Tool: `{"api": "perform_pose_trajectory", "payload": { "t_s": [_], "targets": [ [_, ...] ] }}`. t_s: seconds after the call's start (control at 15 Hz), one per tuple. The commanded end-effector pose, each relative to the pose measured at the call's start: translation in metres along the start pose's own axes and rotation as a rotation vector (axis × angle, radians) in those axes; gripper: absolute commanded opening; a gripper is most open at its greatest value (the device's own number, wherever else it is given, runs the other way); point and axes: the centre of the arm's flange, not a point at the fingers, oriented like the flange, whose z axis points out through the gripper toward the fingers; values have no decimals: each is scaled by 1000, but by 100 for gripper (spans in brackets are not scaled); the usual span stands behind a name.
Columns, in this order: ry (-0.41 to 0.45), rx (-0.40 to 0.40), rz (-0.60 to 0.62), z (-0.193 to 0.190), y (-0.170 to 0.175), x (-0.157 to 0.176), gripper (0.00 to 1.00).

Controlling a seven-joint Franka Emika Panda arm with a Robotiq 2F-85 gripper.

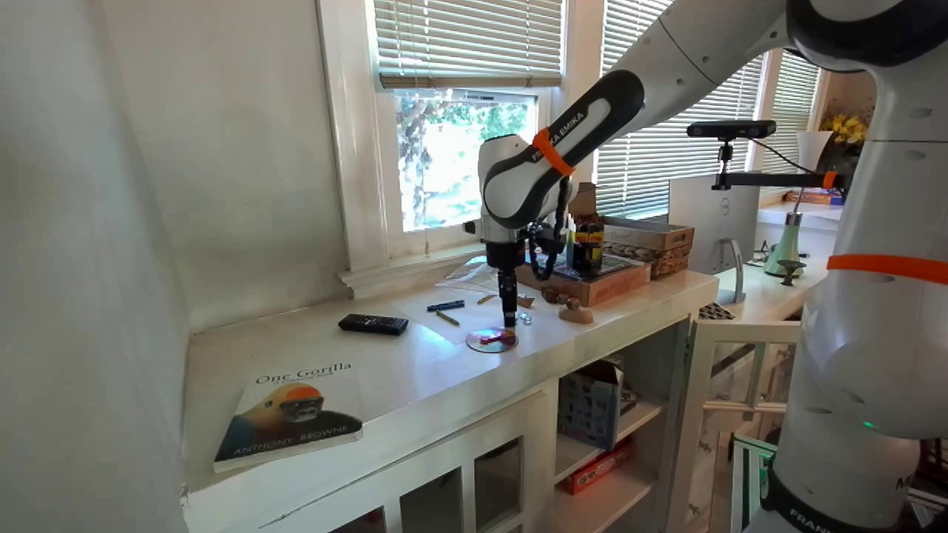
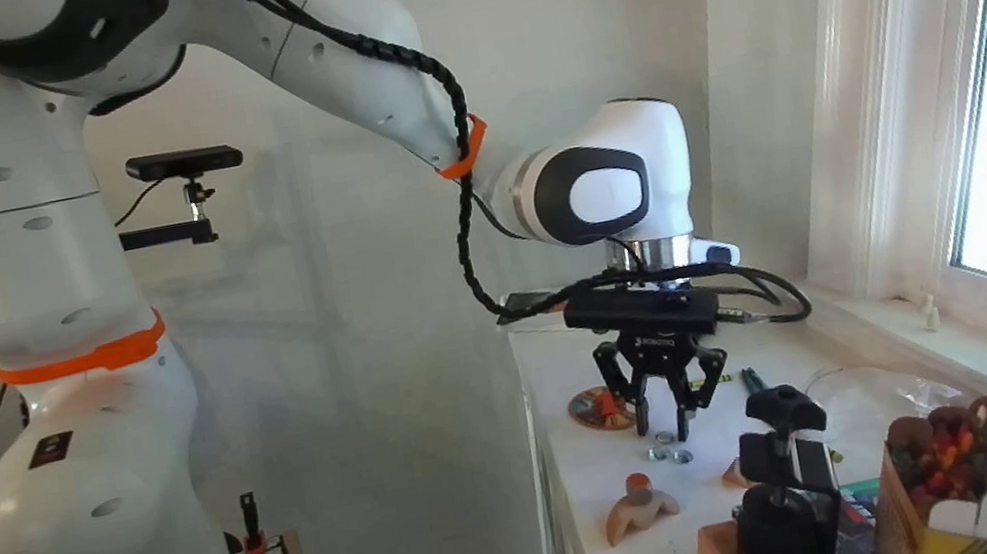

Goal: Pick up one shiny object from the counter and put it on the windowsill.

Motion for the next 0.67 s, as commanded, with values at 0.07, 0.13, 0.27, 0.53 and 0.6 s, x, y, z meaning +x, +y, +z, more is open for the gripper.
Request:
{"api": "perform_pose_trajectory", "payload": {
  "t_s": [0.07,0.13,0.27,0.53,0.6],
  "targets": [
    [-11,30,9,3,7,-10,45],
    [-12,32,11,4,8,-11,46],
    [-14,37,13,5,9,-12,42],
    [-6,45,16,5,10,-11,5],
    [-3,45,19,5,10,-11,3]
  ]
}}
